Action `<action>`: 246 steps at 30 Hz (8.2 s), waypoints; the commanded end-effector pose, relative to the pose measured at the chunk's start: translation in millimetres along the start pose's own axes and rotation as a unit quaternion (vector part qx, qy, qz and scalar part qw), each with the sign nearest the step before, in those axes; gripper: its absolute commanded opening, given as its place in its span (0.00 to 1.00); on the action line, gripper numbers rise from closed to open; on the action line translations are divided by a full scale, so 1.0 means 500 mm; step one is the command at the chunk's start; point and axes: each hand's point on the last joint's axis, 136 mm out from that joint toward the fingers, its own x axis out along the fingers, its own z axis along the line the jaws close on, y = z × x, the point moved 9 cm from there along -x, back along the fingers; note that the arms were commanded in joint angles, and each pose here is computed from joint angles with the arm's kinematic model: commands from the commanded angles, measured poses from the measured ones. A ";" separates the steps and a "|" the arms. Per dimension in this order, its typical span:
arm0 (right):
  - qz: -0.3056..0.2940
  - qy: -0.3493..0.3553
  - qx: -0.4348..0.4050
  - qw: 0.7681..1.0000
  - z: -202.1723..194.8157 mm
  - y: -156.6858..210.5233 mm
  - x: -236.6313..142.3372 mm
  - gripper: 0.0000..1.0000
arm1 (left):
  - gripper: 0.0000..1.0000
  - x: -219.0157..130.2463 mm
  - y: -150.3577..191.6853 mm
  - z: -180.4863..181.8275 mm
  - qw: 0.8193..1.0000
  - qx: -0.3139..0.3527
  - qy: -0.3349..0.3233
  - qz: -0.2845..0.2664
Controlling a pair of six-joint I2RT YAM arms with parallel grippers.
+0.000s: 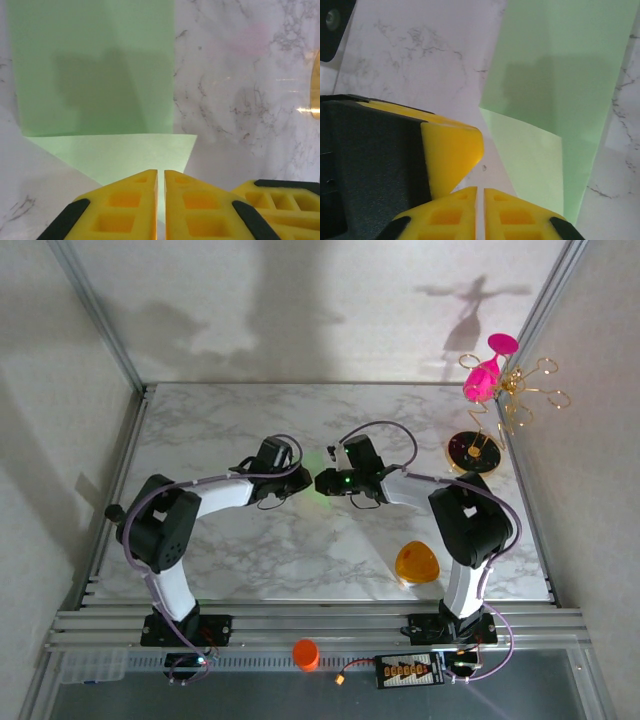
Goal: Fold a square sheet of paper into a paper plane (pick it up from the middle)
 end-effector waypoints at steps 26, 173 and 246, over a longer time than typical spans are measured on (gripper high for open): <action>0.066 0.134 0.067 0.987 -0.105 0.042 0.080 0.12 | 0.26 -0.029 -0.011 0.078 0.987 -0.143 -0.052 -0.059; 0.009 0.029 -0.185 0.982 -0.060 0.093 0.041 0.12 | 0.12 -0.014 0.000 0.073 0.976 -0.218 0.005 -0.024; 0.059 -0.051 -0.089 0.993 -0.092 0.069 0.045 0.07 | 0.26 0.012 -0.006 0.026 0.990 -0.139 0.018 0.013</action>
